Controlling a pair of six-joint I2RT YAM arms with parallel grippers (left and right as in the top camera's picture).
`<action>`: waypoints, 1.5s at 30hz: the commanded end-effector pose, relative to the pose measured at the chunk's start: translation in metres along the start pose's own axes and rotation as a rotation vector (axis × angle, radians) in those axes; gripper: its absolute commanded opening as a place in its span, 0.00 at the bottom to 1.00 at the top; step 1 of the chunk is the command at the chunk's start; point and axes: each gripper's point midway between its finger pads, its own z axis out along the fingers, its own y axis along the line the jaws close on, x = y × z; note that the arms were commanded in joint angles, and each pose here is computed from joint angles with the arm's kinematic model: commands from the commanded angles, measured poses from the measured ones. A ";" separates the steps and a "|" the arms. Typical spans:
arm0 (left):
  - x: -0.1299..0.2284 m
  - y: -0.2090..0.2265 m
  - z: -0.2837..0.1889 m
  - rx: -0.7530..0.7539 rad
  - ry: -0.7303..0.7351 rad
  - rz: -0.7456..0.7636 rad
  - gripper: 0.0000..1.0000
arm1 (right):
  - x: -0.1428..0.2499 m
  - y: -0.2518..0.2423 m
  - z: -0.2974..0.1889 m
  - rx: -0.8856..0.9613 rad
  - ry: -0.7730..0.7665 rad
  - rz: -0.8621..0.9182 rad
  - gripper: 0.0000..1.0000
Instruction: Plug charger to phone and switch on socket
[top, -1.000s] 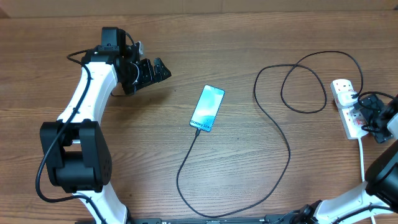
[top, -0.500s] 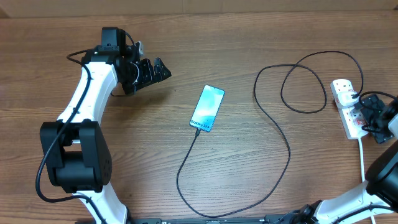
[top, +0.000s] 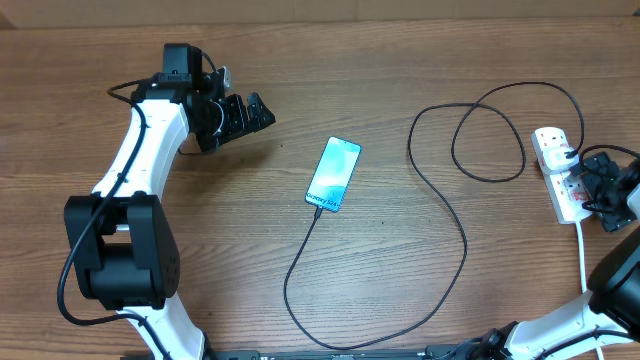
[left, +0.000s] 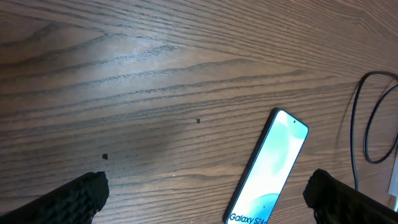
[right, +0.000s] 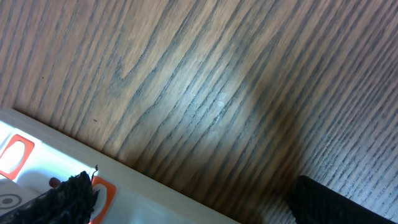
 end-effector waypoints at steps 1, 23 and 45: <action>0.001 -0.005 -0.004 0.000 -0.008 0.005 1.00 | 0.039 -0.007 0.016 0.017 0.127 -0.069 0.99; 0.001 -0.005 -0.004 -0.001 -0.009 0.005 1.00 | 0.059 0.005 0.015 0.015 0.187 -0.160 1.00; 0.001 -0.005 -0.004 0.000 -0.008 0.005 1.00 | 0.005 0.014 -0.058 0.112 0.150 -0.118 1.00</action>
